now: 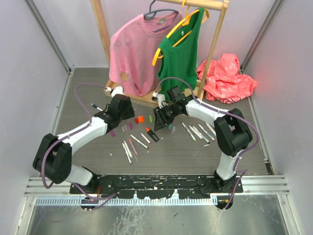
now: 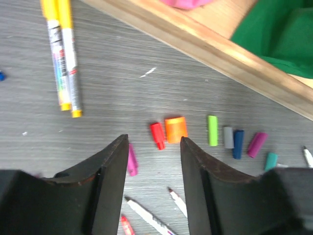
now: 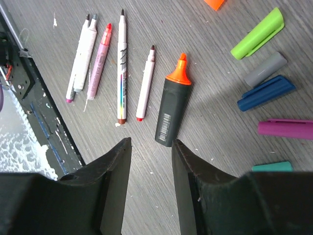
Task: Open the pen caps
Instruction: Place the pen cap at the center of the board, then pick up the pen from the center of the board.
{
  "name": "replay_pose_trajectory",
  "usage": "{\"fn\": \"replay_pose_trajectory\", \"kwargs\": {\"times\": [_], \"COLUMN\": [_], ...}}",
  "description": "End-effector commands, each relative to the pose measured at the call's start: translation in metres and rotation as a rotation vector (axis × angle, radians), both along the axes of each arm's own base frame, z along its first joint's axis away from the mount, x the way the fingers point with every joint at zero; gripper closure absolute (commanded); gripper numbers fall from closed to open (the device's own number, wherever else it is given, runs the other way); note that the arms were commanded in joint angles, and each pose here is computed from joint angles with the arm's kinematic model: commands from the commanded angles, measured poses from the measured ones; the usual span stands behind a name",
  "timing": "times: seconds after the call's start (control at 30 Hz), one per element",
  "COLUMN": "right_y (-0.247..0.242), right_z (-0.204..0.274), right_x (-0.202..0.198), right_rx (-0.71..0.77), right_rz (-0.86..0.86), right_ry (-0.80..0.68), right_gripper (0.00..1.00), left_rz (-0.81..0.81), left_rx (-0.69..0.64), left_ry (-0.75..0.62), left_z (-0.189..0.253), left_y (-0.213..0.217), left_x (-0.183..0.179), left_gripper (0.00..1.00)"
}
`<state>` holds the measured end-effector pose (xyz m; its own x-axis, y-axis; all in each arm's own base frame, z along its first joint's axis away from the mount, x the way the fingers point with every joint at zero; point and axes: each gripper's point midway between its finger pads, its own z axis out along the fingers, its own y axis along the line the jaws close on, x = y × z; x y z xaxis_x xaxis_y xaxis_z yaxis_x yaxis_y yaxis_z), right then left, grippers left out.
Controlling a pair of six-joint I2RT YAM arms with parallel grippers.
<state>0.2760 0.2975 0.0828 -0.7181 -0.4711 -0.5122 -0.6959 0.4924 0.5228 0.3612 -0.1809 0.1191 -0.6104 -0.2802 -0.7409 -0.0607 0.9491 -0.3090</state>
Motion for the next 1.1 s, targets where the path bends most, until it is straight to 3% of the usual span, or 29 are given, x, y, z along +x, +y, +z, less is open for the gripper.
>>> {"fn": "replay_pose_trajectory", "kwargs": {"times": [0.0, 0.1, 0.33, 0.53, 0.63, 0.9, 1.07], "right_y": [0.009, 0.009, 0.009, 0.009, 0.009, 0.009, 0.010], "right_z": [0.038, 0.039, 0.038, 0.037, 0.037, 0.038, 0.038], "right_x": [0.006, 0.006, 0.006, 0.006, 0.005, 0.005, 0.005], "right_rx": [0.087, 0.091, 0.092, 0.092, 0.093, 0.096, 0.098], "right_rz": [0.031, 0.034, 0.036, 0.038, 0.038, 0.041, 0.043], "right_ry": [-0.089, -0.091, -0.088, -0.086, -0.085, -0.086, -0.084], "right_gripper": [0.55, 0.56, 0.55, 0.55, 0.56, 0.55, 0.55], "left_rz": [0.112, 0.193, 0.419, 0.617, 0.638, 0.629, 0.621], "left_rx": [0.173, 0.159, -0.004, 0.180, 0.243, 0.252, 0.253], "left_ry": [-0.090, -0.081, 0.069, 0.355, 0.416, 0.449, 0.461], "left_z": [0.007, 0.000, -0.028, -0.053, -0.057, -0.071, -0.078], "left_y": [0.054, 0.090, 0.152, 0.188, 0.193, 0.195, 0.194], "left_x": [0.003, 0.008, 0.025, 0.034, 0.045, 0.069, 0.071], "left_gripper": [0.46, 0.37, 0.34, 0.41, 0.42, 0.41, 0.46]}}
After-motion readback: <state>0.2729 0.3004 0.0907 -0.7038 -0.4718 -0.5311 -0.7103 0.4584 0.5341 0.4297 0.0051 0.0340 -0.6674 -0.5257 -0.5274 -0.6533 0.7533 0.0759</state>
